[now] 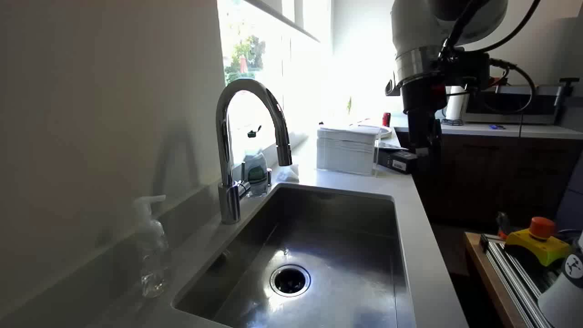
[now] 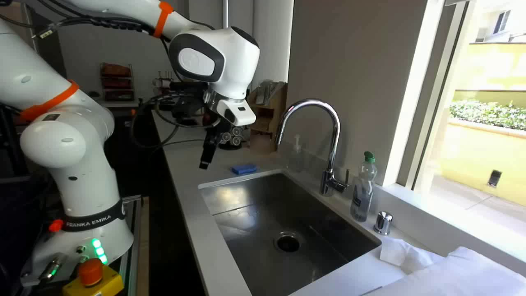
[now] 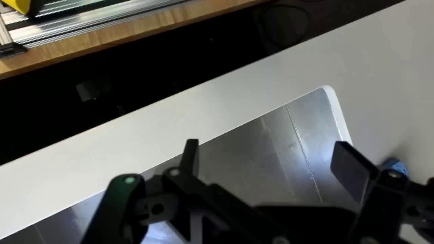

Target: Put the soap bottle on the window seal

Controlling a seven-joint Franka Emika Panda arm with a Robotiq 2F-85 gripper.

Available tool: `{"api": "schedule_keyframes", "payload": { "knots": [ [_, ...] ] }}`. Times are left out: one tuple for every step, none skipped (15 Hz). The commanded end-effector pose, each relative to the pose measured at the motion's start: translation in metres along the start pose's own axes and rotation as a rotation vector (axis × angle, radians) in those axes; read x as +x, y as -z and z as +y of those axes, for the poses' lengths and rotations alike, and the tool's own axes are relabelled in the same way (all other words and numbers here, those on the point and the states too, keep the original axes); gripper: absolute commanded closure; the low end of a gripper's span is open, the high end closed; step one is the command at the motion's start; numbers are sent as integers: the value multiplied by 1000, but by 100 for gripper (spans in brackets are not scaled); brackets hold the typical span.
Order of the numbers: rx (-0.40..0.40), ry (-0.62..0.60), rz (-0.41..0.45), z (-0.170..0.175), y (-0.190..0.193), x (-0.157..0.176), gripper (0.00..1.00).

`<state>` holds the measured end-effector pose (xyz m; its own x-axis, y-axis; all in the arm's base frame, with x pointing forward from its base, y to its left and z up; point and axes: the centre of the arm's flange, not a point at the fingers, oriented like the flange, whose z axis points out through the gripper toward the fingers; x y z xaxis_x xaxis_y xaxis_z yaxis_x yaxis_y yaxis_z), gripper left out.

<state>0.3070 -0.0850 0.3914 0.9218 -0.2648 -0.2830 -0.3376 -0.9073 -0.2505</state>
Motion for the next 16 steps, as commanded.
{"api": "schedule_keyframes", "payload": {
  "knots": [
    [0, 0, 0, 0, 0, 0, 0],
    [0, 0, 0, 0, 0, 0, 0],
    [0, 0, 0, 0, 0, 0, 0],
    [0, 0, 0, 0, 0, 0, 0],
    [0, 0, 0, 0, 0, 0, 0],
    [0, 0, 0, 0, 0, 0, 0],
    [-3, -18, 13, 2, 2, 2, 0],
    [-31, -83, 85, 17, 12, 11, 0],
    [-42, -108, 128, 27, 20, 17, 0],
    [-56, -132, 190, 44, 35, 28, 0],
    [-74, -148, 248, 54, 47, 34, 0],
    [-95, -146, 303, 65, 61, 47, 0],
    [-101, -153, 365, 72, 74, 56, 0],
    [-119, -159, 417, 72, 90, 65, 0],
    [-117, -154, 464, 73, 99, 74, 0],
    [-128, -155, 509, 69, 113, 83, 0]
  ]
}}
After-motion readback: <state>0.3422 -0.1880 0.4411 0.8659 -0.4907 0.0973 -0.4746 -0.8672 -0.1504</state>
